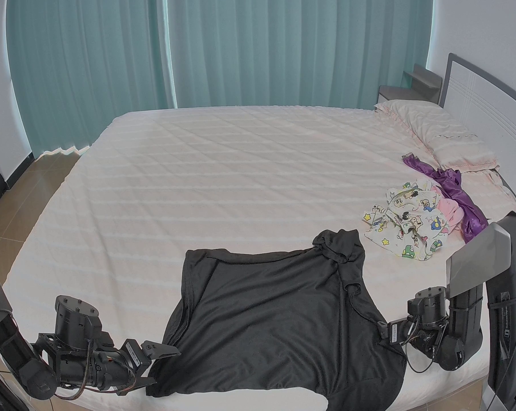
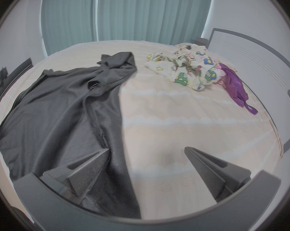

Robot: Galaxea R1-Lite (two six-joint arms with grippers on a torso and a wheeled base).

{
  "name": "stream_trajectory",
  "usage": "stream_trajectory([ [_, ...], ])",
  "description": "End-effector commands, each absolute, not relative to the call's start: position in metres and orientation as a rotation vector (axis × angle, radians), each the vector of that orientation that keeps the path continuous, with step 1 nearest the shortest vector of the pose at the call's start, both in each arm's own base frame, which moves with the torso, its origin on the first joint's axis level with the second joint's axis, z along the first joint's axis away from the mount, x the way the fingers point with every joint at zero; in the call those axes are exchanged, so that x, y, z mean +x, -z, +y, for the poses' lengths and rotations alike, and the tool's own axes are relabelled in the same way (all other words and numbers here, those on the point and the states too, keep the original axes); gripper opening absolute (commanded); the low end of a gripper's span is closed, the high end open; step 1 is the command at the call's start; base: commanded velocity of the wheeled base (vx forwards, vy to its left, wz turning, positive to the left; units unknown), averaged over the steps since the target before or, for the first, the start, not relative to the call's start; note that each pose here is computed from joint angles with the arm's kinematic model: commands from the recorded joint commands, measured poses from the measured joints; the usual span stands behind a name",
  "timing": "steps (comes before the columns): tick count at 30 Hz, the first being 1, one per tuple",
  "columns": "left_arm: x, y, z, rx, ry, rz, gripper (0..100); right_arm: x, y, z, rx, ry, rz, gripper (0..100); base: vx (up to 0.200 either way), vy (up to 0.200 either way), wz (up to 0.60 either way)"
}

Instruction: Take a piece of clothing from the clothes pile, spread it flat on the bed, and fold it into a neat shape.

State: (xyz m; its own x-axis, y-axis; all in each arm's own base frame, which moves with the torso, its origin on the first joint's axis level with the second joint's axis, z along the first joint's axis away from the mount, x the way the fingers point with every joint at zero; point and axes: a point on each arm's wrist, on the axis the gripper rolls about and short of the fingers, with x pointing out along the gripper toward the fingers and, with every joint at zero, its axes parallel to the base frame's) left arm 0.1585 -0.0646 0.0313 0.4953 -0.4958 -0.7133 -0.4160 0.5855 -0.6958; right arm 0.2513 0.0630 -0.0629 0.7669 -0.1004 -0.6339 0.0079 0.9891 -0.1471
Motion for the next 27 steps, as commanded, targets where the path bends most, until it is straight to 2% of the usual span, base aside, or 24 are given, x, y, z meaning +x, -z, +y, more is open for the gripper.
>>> stream_trajectory([
  [1, 0.155, -0.028, -0.063, -0.995, 0.042, 1.124, 100, 0.257, 0.056, 0.045, -0.101, 0.125, 0.663, 100, 0.000, 0.000, 0.00],
  [2, 0.155, -0.027, -0.063, -0.994, 0.039, 1.127, 100, 0.260, 0.053, 0.031, -0.074, 0.165, 0.645, 100, 0.000, 0.000, 0.00],
  [13, 0.155, -0.027, -0.063, -0.993, 0.035, 1.127, 100, 0.265, 0.043, -0.026, 0.024, 0.293, 0.608, 100, 0.000, 0.000, 0.00],
  [16, 0.155, -0.027, -0.063, -0.993, 0.035, 1.127, 100, 0.264, 0.028, -0.022, 0.064, 0.199, 0.566, 100, 0.000, 0.000, 0.00],
  [18, 0.155, -0.027, -0.063, -0.993, 0.034, 1.126, 100, 0.259, 0.019, -0.008, 0.123, 0.050, 0.558, 100, 0.000, 0.000, 0.00],
  [20, 0.155, -0.027, -0.063, -0.993, 0.035, 1.127, 100, 0.257, 0.015, 0.004, 0.168, -0.043, 0.559, 100, 0.000, 0.000, 0.00],
  [27, 0.155, -0.027, -0.063, -0.991, 0.036, 1.129, 100, 0.271, 0.025, 0.038, 0.071, -0.174, 0.560, 100, 0.000, 0.000, 0.00],
])
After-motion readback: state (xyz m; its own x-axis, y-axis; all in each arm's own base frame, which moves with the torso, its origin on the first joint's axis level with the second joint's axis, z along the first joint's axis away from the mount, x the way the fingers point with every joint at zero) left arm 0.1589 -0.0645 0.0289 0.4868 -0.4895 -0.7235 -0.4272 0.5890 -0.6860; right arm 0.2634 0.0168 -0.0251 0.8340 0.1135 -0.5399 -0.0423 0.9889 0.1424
